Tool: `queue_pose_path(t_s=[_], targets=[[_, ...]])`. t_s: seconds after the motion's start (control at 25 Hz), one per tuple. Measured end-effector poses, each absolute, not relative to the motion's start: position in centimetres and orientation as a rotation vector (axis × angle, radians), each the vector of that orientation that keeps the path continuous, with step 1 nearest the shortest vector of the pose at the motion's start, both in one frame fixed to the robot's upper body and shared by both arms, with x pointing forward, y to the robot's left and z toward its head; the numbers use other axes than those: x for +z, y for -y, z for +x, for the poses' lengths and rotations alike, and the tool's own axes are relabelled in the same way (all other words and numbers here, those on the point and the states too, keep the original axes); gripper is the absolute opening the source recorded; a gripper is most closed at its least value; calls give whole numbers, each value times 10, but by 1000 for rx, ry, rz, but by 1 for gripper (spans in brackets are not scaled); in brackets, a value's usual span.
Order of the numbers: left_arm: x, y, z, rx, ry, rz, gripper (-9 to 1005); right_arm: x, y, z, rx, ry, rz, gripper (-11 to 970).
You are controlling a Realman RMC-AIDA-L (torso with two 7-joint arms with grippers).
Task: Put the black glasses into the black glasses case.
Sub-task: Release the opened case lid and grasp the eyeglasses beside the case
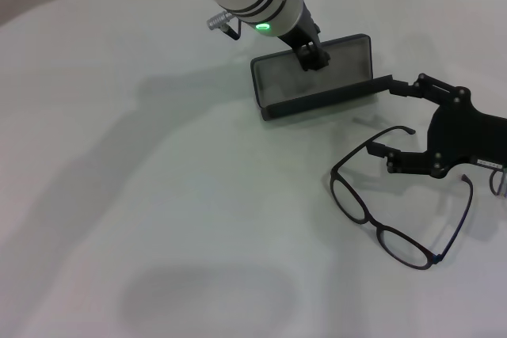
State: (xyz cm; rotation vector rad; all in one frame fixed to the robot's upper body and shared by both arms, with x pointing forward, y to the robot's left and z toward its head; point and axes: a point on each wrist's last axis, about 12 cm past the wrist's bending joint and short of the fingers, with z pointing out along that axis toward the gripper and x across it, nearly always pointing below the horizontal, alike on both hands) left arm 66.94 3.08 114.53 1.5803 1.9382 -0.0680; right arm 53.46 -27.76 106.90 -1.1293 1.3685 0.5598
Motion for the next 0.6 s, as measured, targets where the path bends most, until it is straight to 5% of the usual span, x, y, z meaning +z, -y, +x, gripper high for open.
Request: queue_pose_path(t_s=[0.6], targets=[[1137,-36,668,-7,-1935,1599,429,1067,272,534,575,-1369,-1127,890]])
